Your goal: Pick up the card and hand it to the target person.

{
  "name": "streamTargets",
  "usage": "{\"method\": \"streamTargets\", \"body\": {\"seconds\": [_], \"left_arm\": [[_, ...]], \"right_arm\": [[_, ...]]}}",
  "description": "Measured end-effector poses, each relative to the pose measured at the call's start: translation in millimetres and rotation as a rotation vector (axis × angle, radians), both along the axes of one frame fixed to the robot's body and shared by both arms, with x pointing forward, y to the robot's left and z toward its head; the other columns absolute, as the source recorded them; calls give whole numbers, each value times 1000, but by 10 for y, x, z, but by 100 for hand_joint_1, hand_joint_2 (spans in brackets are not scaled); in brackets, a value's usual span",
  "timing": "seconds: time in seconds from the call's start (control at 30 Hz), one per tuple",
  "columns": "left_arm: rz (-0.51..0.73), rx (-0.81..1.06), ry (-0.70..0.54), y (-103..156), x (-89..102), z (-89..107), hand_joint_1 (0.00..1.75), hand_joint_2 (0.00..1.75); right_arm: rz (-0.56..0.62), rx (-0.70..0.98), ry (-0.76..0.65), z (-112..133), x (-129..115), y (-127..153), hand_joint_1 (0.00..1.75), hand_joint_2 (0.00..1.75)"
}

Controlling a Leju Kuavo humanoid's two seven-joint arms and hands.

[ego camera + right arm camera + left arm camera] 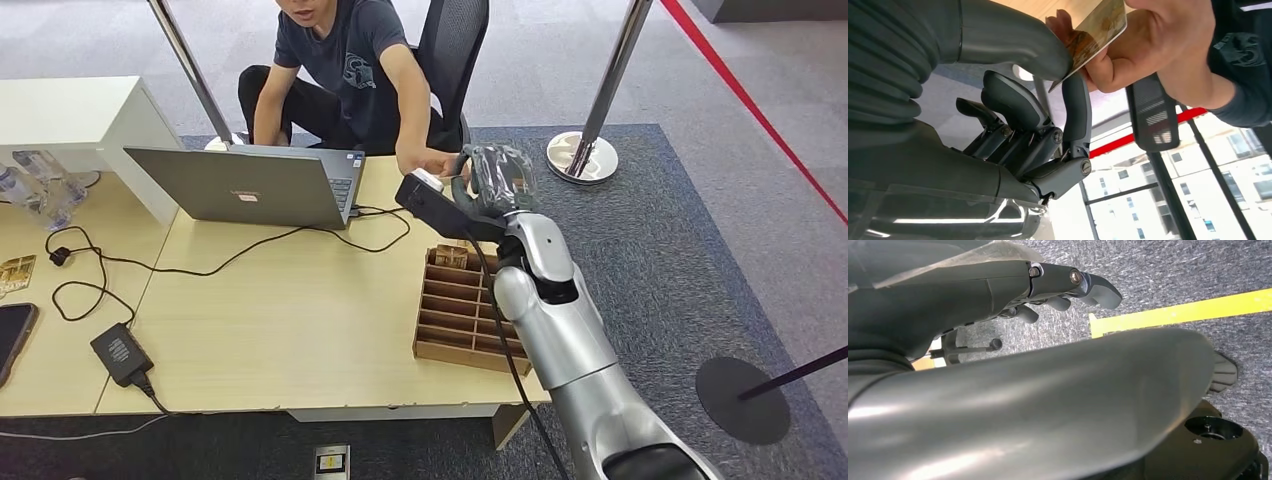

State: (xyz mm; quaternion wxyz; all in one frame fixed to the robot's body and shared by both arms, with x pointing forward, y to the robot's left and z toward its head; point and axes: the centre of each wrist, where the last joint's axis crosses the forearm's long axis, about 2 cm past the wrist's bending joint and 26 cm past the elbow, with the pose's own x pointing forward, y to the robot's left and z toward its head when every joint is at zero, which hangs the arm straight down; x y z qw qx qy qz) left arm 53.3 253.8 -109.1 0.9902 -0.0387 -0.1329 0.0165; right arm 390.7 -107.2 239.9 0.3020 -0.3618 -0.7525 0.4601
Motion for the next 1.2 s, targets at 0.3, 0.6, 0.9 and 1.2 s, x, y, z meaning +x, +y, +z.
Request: {"method": "streamTargets", "body": {"seconds": [0.3,0.6,0.9,1.2], "left_arm": [[-28,0,-2,-3,7,1,0,0],[-29,0,-1,-3,8,1,0,0],[-26,1,-1,-1,9,1,0,0],[-25,1,-2,3,8,1,0,0]], "right_arm": [[-41,-5,25,-141,71,-64,175,175],[-53,15,47,-222,45,-113,0,175],[-30,94,33,-194,-46,-129,0,44],[-10,139,33,-187,-118,-162,0,0]]}}
